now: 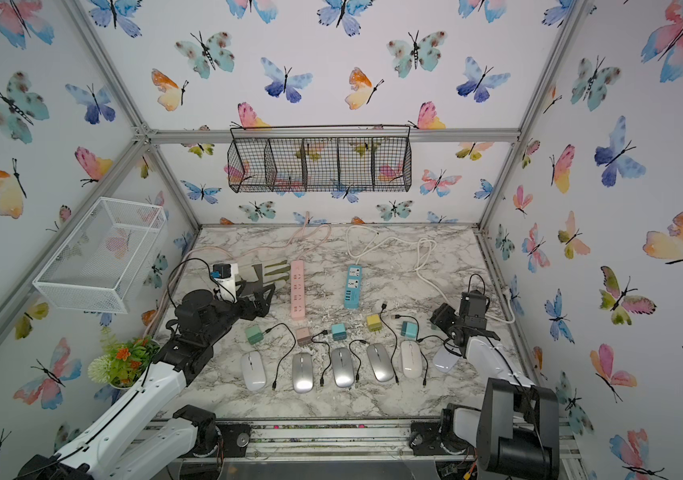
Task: Unplug the wireless mouse
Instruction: Place the plug at the center of the board, then reset both arms
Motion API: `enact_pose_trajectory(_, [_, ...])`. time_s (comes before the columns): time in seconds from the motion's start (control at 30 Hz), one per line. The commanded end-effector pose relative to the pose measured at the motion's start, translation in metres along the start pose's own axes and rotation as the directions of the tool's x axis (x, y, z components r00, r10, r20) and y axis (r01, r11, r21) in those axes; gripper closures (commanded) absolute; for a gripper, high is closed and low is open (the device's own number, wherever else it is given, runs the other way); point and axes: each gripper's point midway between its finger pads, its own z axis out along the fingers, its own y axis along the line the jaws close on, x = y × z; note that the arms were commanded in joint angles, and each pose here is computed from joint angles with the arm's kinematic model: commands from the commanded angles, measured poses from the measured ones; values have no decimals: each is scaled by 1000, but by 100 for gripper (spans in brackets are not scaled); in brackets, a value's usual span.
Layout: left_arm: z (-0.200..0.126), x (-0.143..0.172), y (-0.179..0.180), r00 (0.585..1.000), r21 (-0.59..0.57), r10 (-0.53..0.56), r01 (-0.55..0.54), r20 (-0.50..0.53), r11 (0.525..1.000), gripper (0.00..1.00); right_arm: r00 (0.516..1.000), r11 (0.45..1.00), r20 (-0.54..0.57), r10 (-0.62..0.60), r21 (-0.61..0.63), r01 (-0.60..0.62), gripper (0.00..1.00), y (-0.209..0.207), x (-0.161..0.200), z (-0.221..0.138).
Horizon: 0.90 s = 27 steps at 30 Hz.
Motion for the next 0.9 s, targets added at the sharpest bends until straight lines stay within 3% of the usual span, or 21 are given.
enact_pose_trajectory(0.0, [-6,-4,20,1000,-58,7,-5,28,998,2,989,998,136,-55,31,52,16,3,-32,-19])
enact_pose_trajectory(0.1, [-9,-6,41,997,-117,15,-7,70,993,2,967,990,218,-130,-24,138,2,25,-57,-31])
enact_pose_trajectory(0.27, [-7,0,75,993,-237,72,-47,96,970,2,946,978,267,-182,-48,202,2,44,-78,-27])
enact_pose_trajectory(0.47, [3,21,106,991,-360,118,-89,60,929,2,862,973,466,-199,-13,232,2,38,-99,-25])
enact_pose_trajectory(0.7, [19,44,125,981,-362,189,-163,38,918,2,823,941,470,-319,54,334,2,32,-100,12])
enact_pose_trajectory(0.8, [22,53,132,983,-317,178,-152,52,936,2,782,910,486,-390,72,409,2,36,-97,20])
enact_pose_trajectory(0.87, [23,57,134,981,-290,181,-153,71,945,2,787,902,468,-402,53,429,2,38,-91,30])
